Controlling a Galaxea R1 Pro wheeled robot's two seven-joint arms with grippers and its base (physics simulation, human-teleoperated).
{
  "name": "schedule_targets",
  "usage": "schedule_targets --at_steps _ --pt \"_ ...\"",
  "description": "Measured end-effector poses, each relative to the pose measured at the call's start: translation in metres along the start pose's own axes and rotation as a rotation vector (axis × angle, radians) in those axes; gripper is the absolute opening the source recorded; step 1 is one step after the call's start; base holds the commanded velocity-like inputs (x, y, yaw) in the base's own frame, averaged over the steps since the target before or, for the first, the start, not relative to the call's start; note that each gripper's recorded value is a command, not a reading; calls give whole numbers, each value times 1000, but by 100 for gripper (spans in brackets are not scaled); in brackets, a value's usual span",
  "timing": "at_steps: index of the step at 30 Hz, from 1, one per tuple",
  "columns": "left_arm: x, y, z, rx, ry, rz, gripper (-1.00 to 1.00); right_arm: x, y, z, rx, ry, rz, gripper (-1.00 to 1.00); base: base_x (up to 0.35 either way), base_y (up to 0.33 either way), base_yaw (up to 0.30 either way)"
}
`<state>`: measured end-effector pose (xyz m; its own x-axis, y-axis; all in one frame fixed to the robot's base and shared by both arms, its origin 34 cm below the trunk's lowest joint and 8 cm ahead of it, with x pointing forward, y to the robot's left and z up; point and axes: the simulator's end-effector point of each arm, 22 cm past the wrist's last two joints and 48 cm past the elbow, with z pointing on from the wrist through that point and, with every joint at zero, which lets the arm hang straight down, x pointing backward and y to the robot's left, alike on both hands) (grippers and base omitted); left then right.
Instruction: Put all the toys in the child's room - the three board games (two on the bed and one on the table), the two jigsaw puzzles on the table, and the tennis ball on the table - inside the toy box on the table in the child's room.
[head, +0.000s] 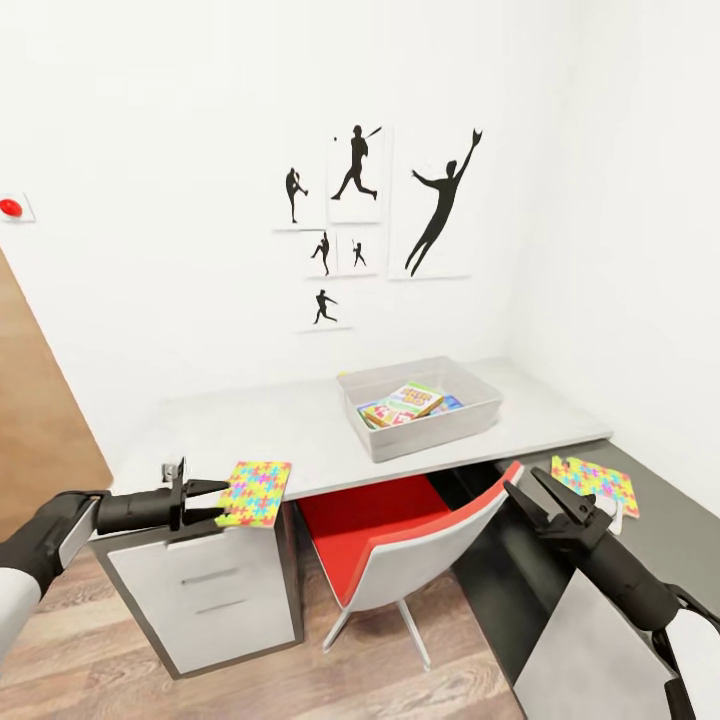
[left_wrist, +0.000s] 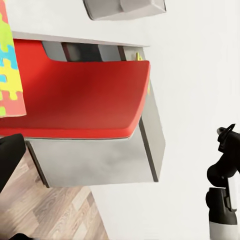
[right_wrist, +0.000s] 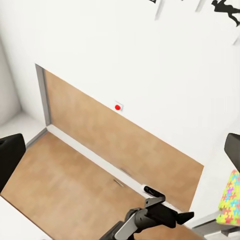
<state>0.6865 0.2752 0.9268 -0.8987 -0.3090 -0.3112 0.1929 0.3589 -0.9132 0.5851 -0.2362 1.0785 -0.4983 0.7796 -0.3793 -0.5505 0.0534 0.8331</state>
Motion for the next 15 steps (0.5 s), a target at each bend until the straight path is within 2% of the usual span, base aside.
schedule_targets --at_steps 15 --pt "0 30 -27 -45 -17 -47 100 9 -23 -9 14 0 0 100 0 0 0"
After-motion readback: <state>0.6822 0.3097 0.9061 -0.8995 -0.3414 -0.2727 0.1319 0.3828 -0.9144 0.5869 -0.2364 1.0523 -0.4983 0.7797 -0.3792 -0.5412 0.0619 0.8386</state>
